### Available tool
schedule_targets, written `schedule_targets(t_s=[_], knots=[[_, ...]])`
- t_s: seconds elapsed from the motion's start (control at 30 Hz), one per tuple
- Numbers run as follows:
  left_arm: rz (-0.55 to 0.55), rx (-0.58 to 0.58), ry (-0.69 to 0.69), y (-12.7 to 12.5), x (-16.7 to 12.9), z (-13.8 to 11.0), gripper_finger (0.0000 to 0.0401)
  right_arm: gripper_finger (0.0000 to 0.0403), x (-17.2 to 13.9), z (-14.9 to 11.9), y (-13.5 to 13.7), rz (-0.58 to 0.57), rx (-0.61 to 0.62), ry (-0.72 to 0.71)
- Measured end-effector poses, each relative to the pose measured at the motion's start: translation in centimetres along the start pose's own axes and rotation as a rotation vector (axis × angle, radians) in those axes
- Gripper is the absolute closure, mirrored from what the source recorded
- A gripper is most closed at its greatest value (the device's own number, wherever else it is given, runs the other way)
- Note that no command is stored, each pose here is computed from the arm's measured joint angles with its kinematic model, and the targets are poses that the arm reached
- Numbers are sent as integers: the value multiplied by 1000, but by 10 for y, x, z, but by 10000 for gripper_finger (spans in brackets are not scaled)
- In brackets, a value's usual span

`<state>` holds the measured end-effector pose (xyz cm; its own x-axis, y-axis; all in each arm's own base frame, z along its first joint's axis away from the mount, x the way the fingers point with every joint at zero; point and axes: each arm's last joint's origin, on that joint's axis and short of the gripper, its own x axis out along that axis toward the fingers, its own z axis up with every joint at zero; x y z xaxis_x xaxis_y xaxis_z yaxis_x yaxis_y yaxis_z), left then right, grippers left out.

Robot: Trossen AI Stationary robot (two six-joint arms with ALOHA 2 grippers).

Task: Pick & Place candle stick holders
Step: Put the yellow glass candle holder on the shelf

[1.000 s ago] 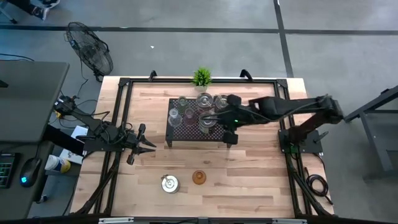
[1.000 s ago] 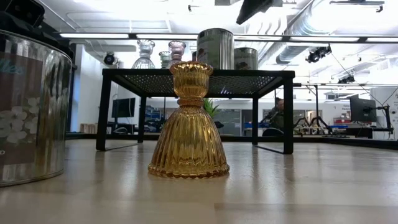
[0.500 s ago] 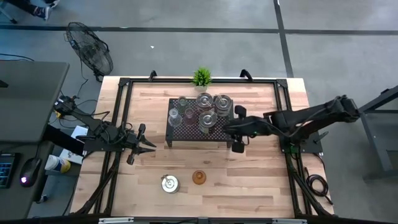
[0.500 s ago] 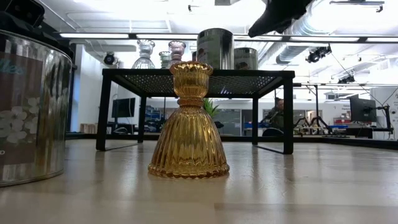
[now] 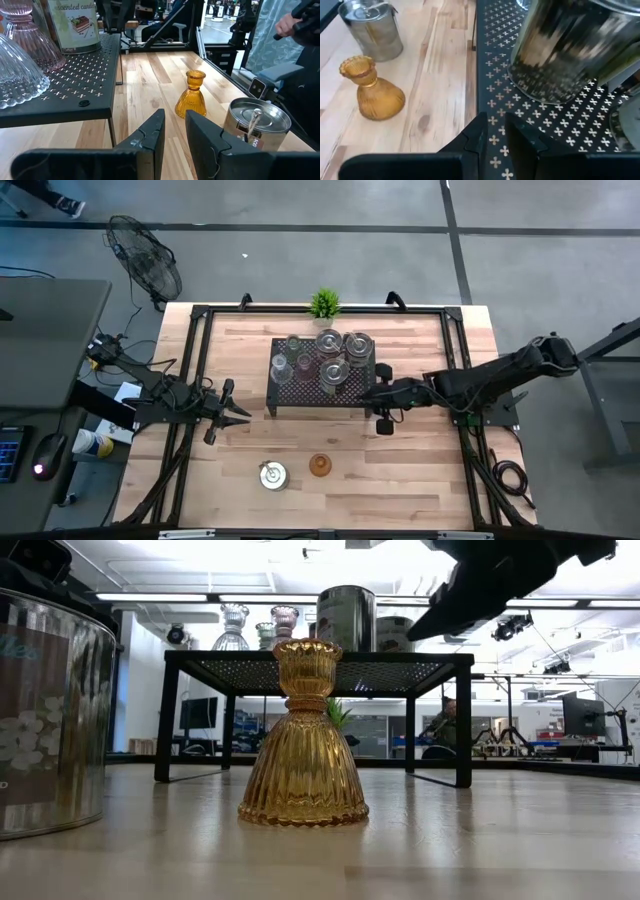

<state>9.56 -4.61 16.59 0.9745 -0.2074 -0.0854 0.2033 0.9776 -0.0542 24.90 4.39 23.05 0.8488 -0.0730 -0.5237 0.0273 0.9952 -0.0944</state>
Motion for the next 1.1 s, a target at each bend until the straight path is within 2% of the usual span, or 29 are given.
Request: schedule_targets(t_s=[0.1, 0.33, 0.6, 0.83, 1.1], knots=[[0, 0, 0, 0, 0, 0, 328, 344, 0, -2, 4, 31, -31, 1], [0, 0, 0, 0, 0, 0, 328, 344, -6, -2, 25, 221, -162, -21], [0, 0, 0, 0, 0, 0, 328, 344, -17, 13, 50, 323, -208, -63], [0, 0, 0, 0, 0, 0, 328, 326, -6, 13, 79, 300, -241, 0], [0, 0, 0, 0, 0, 0, 328, 256, 15, -12, 105, 241, -150, 116]])
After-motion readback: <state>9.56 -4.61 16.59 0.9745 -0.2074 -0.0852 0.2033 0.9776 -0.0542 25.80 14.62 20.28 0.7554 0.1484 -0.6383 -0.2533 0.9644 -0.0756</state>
